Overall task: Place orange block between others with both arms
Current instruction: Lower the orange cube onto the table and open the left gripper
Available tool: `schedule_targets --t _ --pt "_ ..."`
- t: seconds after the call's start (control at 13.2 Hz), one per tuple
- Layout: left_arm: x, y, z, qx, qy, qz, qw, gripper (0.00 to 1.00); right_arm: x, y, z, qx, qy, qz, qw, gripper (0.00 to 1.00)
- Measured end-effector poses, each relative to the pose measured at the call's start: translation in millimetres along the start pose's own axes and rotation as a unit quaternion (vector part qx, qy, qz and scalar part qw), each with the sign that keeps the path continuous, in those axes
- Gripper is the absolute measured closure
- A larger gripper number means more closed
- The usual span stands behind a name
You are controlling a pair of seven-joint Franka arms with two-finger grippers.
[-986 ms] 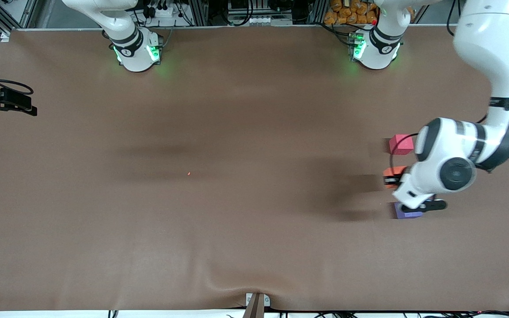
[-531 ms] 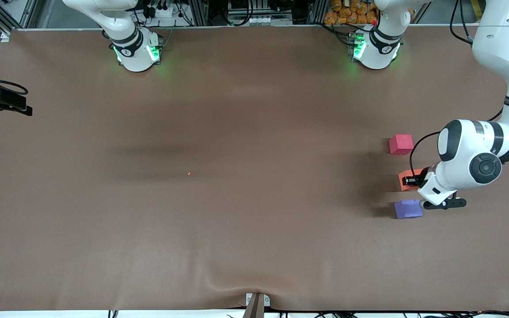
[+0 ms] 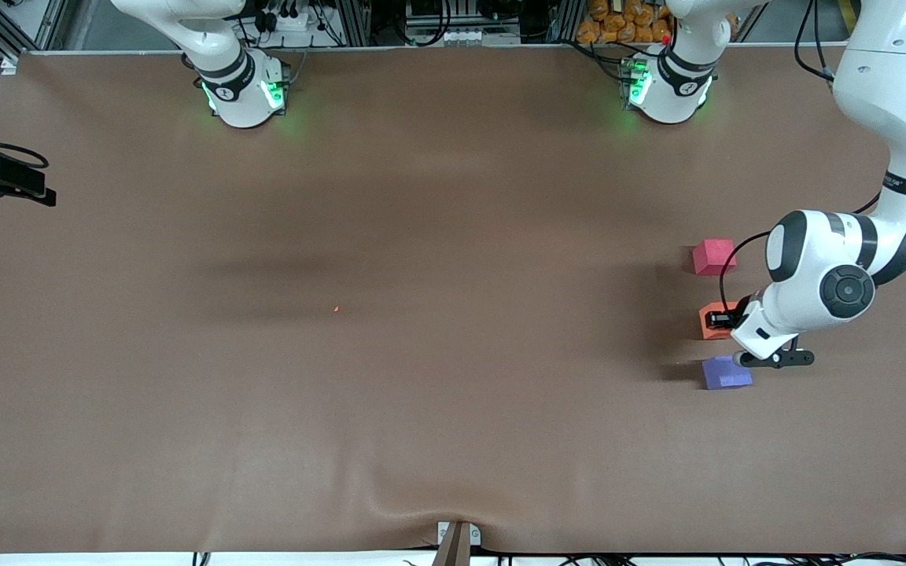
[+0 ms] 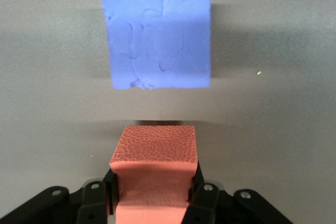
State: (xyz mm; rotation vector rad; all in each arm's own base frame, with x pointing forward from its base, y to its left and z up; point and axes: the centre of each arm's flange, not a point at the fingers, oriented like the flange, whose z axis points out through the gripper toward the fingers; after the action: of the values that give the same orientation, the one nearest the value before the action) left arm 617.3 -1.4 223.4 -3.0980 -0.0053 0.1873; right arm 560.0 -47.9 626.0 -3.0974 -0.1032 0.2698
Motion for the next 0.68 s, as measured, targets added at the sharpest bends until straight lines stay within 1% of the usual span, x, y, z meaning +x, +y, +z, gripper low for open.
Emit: schedule_targets --t 0.68 --pt "-3.8 1.3 6.8 -0.002 0.001 0.010 1.000 0.47 0.0 0.0 0.0 0.000 0.000 0.000 1.000 0.00"
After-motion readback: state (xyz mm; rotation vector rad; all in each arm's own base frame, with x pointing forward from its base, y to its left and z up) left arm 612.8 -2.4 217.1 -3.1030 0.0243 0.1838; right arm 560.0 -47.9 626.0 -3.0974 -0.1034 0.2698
